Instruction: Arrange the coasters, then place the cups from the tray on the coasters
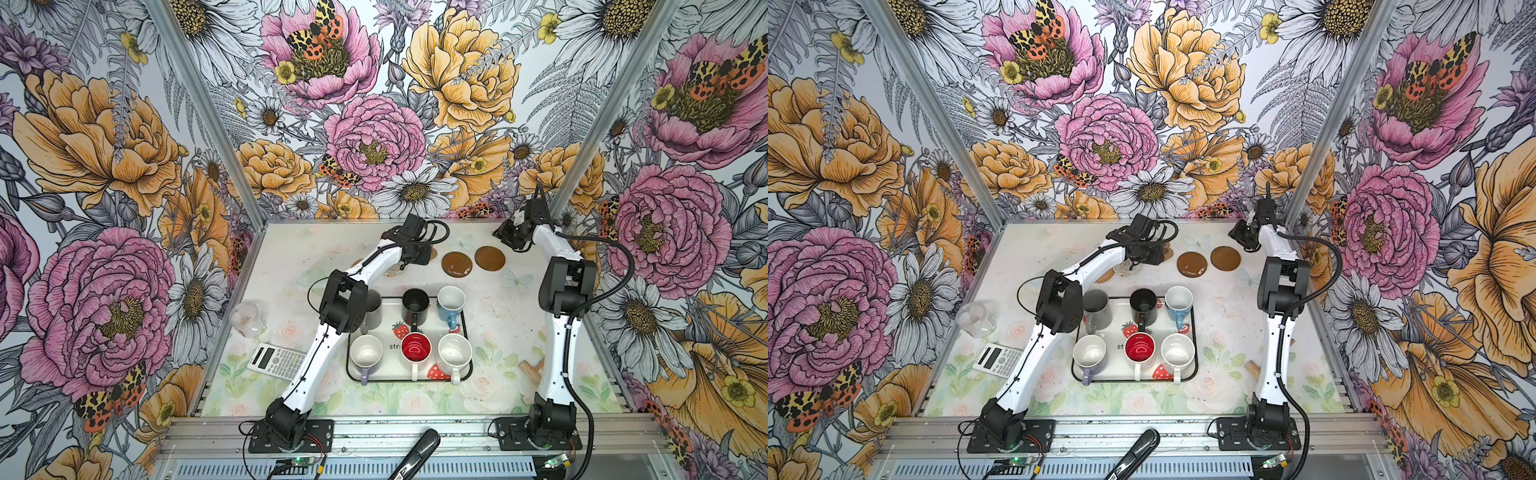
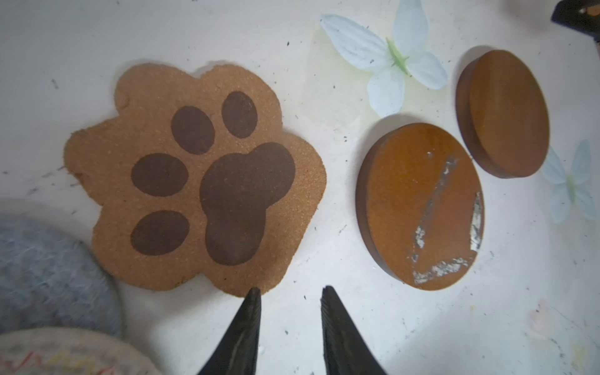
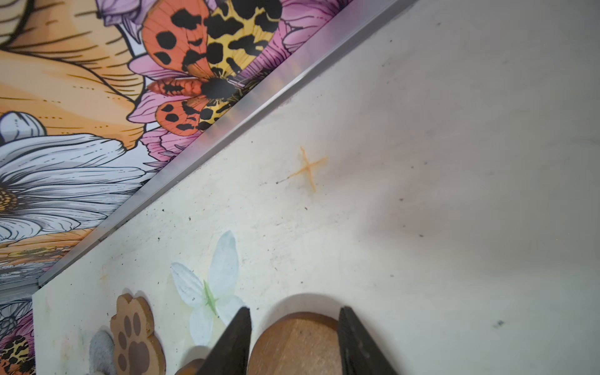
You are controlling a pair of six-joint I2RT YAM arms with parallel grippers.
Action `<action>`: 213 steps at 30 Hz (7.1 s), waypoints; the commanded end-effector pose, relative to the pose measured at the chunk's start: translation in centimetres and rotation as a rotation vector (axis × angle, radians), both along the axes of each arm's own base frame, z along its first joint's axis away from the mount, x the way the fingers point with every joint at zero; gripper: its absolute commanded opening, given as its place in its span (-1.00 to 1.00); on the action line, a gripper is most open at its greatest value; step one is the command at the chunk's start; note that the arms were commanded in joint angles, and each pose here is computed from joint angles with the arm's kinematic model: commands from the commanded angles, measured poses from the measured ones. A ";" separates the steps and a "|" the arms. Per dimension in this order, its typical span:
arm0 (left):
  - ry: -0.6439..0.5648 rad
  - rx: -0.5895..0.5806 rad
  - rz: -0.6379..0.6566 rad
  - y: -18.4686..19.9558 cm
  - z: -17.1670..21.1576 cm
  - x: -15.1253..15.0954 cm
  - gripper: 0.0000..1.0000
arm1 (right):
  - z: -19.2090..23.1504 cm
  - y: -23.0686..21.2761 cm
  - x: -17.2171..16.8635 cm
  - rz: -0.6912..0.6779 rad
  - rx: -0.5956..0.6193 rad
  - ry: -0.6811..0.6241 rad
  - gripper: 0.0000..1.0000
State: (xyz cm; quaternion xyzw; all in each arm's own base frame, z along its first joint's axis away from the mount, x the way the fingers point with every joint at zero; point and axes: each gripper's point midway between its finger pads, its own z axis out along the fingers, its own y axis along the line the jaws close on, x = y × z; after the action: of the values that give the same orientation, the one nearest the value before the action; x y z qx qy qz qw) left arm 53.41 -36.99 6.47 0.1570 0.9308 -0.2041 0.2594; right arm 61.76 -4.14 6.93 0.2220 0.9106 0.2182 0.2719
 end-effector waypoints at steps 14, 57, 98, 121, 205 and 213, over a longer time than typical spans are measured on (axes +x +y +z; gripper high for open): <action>-0.099 -0.088 -0.002 0.8 8.5 0.5 -0.28 | -1.3 0.4 -1.5 -0.009 -0.108 0.070 -0.05; -0.117 -0.093 -0.036 0.4 11.1 -1.5 -0.27 | 2.9 2.7 1.7 -0.008 -0.381 -0.011 -0.08; -0.156 -0.062 -0.066 0.3 13.4 -3.8 -0.26 | -4.6 4.4 -0.3 0.043 -0.239 0.177 -0.08; -0.177 -0.079 -0.065 0.7 14.4 -4.0 -0.25 | -4.5 4.1 -2.8 0.064 -0.275 0.232 -0.06; -0.316 -0.558 0.121 4.6 7.7 12.9 -0.28 | -0.9 23.0 4.1 0.300 0.122 -0.110 -0.18; -0.223 -0.470 0.190 5.6 3.4 12.8 -0.34 | -1.5 23.8 3.6 0.313 0.152 -0.087 -0.20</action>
State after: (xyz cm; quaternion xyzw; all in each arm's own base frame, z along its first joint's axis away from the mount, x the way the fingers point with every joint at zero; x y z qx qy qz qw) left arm 66.06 -31.82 10.59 0.0376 0.8235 -0.3850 0.4150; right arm 65.11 18.61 5.42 0.0926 0.9088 0.3180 0.2538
